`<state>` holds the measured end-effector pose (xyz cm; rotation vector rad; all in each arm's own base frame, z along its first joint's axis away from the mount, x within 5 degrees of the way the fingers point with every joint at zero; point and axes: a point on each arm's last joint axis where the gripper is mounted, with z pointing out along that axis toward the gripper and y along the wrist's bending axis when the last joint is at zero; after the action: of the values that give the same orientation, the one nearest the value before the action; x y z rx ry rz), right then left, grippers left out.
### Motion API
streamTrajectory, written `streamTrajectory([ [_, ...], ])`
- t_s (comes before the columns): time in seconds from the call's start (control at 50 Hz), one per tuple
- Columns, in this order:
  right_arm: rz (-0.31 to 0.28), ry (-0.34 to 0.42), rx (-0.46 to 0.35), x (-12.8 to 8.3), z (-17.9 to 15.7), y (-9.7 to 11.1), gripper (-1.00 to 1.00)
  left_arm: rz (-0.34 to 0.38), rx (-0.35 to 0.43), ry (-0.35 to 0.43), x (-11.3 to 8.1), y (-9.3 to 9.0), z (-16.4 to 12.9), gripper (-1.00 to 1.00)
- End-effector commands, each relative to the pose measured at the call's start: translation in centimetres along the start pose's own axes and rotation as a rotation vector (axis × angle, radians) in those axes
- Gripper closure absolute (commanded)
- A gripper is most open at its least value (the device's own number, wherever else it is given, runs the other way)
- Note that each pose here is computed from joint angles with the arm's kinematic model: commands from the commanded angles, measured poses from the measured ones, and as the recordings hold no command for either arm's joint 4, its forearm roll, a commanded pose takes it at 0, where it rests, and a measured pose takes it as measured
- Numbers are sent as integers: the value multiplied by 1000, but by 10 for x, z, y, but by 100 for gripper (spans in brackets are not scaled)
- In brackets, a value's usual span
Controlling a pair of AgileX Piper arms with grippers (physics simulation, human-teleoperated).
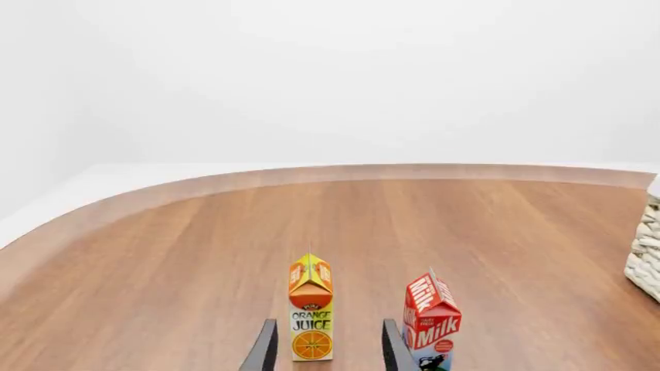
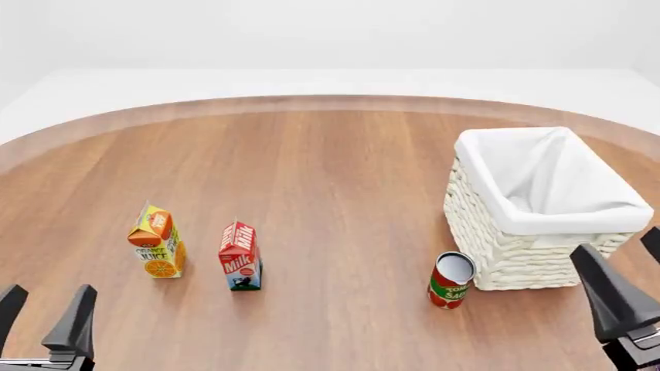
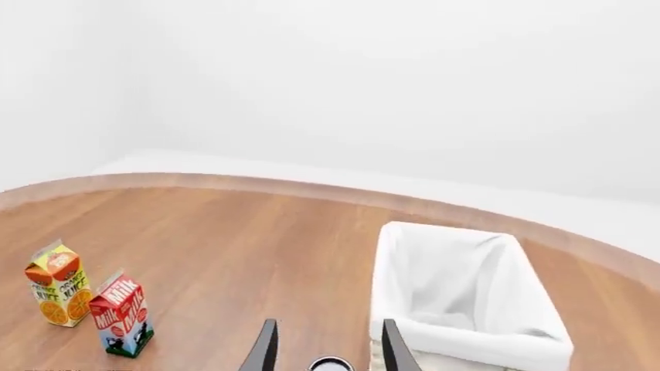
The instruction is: Pick the milk and place it in the basket.
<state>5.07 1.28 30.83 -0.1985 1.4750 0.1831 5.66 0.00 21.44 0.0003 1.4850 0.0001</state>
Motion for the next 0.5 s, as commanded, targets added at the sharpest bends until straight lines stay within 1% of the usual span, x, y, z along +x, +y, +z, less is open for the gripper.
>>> streamTrajectory([
  [0.02, 70, 17, -72, -34, 8, 3, -100, 0, 0, 0, 0, 0, 0, -100],
  [0.04, 82, 21, -72, -36, 10, 4, -100, 0, 0, 0, 0, 0, 0, -100],
  [0.08, 86, 26, -72, -43, 17, 4, -100, 0, 0, 0, 0, 0, 0, -100],
  [0.12, 114, 46, -85, -52, 28, 5, -100, 0, 0, 0, 0, 0, 0, -100],
  [0.14, 114, 46, -85, -52, 28, 5, -100, 0, 0, 0, 0, 0, 0, -100],
  [0.22, 116, 48, -100, -65, 36, 7, -100, 0, 0, 0, 0, 0, 0, -100],
  [0.24, 116, 50, -119, -67, 40, 9, -100, 0, 0, 0, 0, 0, 0, -100],
  [0.3, 126, 50, -121, -73, 45, 10, -100, 0, 0, 0, 0, 0, 0, -100],
  [0.42, 140, 85, -135, -84, 65, 14, -100, 0, 0, 0, 0, 0, 0, -100],
  [0.46, 165, 104, -134, -87, 73, 15, -100, 0, 0, 0, 0, 0, 0, -100],
  [0.5, 167, 110, -140, -90, 78, 16, -100, 0, 0, 0, 0, 0, 0, -100],
])
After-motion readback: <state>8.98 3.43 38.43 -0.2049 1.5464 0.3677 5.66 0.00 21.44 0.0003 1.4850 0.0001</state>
